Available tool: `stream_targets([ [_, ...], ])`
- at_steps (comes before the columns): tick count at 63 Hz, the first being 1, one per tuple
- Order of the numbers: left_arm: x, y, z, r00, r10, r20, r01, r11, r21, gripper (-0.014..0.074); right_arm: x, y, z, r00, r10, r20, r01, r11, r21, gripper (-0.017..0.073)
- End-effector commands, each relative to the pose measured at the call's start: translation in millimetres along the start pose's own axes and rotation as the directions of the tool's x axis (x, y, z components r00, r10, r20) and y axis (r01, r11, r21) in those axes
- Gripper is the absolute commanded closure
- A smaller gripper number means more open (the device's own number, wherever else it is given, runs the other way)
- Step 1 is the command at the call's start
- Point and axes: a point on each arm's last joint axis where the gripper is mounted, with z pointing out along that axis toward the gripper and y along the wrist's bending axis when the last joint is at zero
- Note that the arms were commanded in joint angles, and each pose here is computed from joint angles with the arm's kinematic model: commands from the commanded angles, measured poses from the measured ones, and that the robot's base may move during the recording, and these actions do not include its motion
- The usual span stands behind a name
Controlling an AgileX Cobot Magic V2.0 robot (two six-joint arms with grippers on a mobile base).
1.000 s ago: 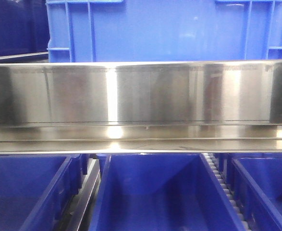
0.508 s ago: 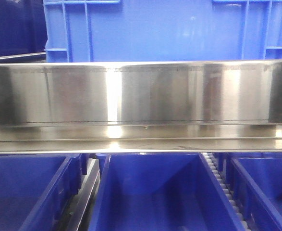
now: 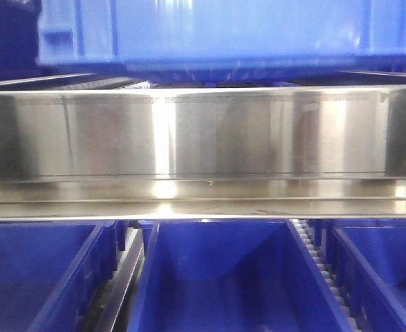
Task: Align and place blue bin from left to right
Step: 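Lift and pull the blue bin off the upper shelf with both grippers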
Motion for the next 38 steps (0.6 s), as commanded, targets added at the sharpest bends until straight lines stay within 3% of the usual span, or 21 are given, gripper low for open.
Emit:
stream_targets([
  [1, -14, 6.3, -38, 0.986, -0.001, 0.169, -0.001, 1.000, 0.012, 0.0610, -9, 1.3, -39, 0.988, -0.044, 0.150, 0.042, 0.999, 0.017, 0.0637],
  [14, -14, -0.3, -71, 0.966, 0.035, 0.257, -0.037, 0.999, 0.003, 0.0610, -7, 4.3, -74, 0.974, -0.049, 0.222, 0.047, 0.999, 0.015, 0.0637],
  [26, -10, -9.4, -79, 0.961, 0.057, 0.271, -0.063, 0.998, 0.015, 0.0610, -3, 5.7, -95, 0.965, -0.052, 0.259, 0.050, 0.999, 0.015, 0.0637],
  [38, -11, -9.1, -79, 0.961, 0.055, 0.270, -0.062, 0.998, 0.016, 0.0610, -3, 6.0, -100, 0.962, -0.053, 0.268, 0.050, 0.999, 0.015, 0.0637],
])
